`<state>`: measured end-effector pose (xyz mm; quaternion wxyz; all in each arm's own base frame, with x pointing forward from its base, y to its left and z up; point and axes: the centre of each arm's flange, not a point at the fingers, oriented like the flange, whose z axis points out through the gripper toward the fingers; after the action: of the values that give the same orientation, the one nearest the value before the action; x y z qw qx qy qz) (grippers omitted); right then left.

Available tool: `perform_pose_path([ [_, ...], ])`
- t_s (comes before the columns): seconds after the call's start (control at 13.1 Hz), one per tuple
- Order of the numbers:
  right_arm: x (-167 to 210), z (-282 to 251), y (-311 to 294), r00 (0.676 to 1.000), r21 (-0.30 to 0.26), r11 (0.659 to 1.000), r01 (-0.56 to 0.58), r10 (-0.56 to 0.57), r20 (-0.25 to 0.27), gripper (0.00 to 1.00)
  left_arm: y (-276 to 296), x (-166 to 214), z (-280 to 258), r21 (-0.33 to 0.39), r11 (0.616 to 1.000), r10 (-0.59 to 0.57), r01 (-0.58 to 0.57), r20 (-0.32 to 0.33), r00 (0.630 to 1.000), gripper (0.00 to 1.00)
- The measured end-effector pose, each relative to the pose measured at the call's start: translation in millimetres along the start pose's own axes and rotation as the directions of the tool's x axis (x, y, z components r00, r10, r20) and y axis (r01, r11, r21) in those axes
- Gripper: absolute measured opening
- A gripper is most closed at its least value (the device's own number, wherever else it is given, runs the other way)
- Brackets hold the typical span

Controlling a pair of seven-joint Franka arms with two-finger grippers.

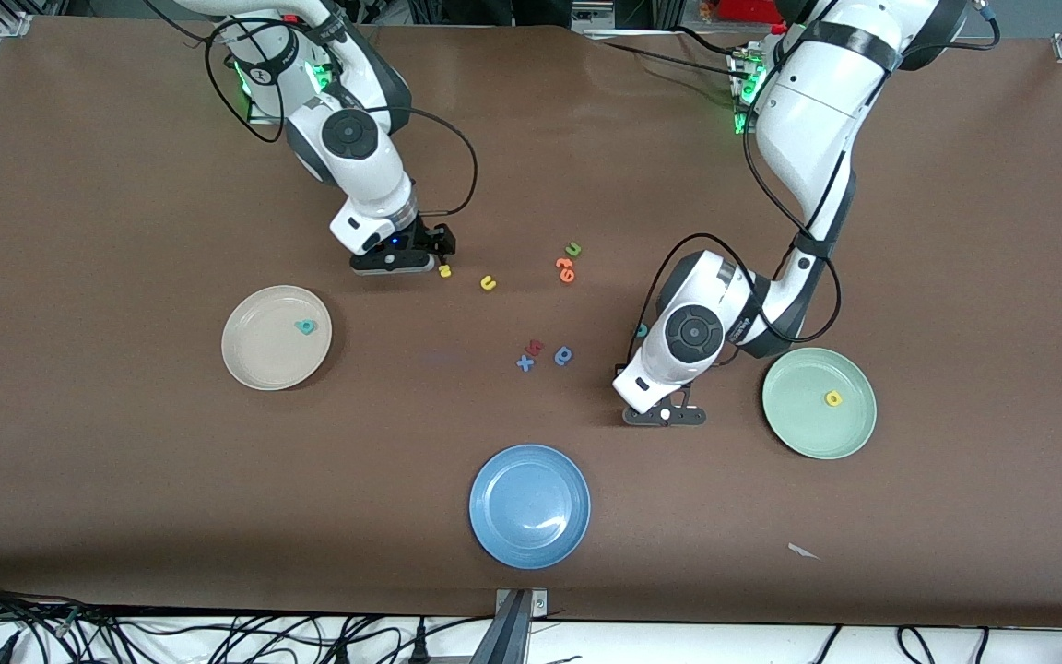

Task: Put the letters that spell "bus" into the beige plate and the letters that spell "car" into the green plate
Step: 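Place the teal stick letter on the green plate with the left gripper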

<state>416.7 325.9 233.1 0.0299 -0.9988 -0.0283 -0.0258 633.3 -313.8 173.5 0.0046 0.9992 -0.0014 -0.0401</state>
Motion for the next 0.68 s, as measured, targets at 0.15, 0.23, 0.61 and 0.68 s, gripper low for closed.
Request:
perform_pose_path([
  [0.15,-6,10,-9,1.0,0.01,1.0,0.023,-0.023,-0.002,1.0,0,0,0,0.0,1.0,0.0,0.0,0.0,1.0,0.11],
  [0.23,-8,15,-12,0.999,0.006,0.999,0.037,-0.037,-0.008,1.0,-1,0,0,0.001,1.0,0.001,-0.001,0.002,1.0,0.11],
  [0.61,-16,40,-17,0.996,-0.03,0.997,0.077,-0.078,-0.034,1.0,-86,32,-31,0.027,0.998,0.06,-0.062,0.054,0.997,0.11],
  [0.68,-16,43,-19,0.996,-0.034,0.996,0.078,-0.079,-0.039,1.0,-111,38,-42,0.025,0.996,0.083,-0.085,0.065,0.994,0.11],
])
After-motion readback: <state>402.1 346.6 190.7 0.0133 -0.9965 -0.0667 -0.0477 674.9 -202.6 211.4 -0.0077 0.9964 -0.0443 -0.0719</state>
